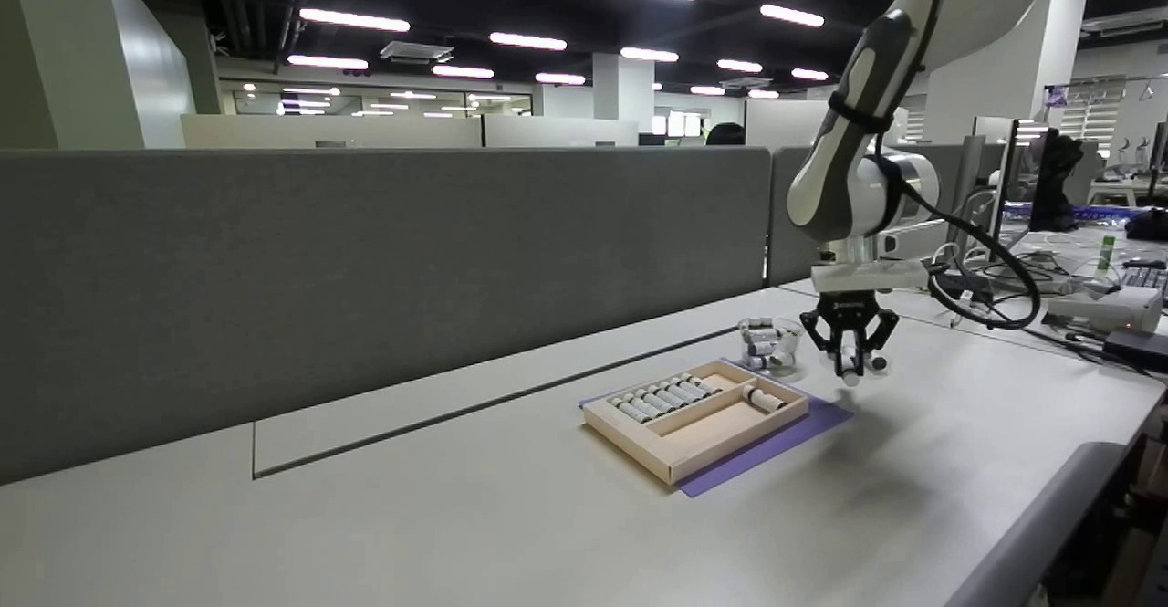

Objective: Remove one bottle from the tray and place it on the table

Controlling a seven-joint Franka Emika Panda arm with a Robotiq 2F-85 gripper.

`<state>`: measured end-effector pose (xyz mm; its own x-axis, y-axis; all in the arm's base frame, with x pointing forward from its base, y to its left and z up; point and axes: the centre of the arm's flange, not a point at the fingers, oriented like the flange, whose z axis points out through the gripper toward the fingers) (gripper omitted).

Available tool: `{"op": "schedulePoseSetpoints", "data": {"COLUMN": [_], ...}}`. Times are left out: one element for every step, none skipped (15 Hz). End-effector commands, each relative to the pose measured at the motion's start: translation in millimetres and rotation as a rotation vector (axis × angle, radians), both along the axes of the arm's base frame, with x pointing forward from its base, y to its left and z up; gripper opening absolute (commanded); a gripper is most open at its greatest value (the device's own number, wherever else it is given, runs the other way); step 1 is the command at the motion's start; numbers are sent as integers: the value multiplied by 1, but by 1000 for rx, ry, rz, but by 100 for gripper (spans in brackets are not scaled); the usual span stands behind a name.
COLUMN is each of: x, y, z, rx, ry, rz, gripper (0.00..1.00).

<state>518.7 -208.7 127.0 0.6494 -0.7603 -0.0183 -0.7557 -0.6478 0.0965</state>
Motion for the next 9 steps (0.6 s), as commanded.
{"op": "schedulePoseSetpoints", "data": {"x": [-6,-7,-7,-6,-6,-5,-3,-1,3], "y": [5,7,8,9,9,9,10,10,12], "z": [-19,-23,-26,-28,-29,-27,-21,-14,-4], "rx": [-15,-17,-18,-20,-18,-17,7,11,19], "ry": [-7,-7,-6,-4,0,-2,1,-12,-27], "rz": [-4,-1,1,0,-3,-8,-15,-20,-21], "gripper": [5,5,5,5,10,46,48,54,60]}}
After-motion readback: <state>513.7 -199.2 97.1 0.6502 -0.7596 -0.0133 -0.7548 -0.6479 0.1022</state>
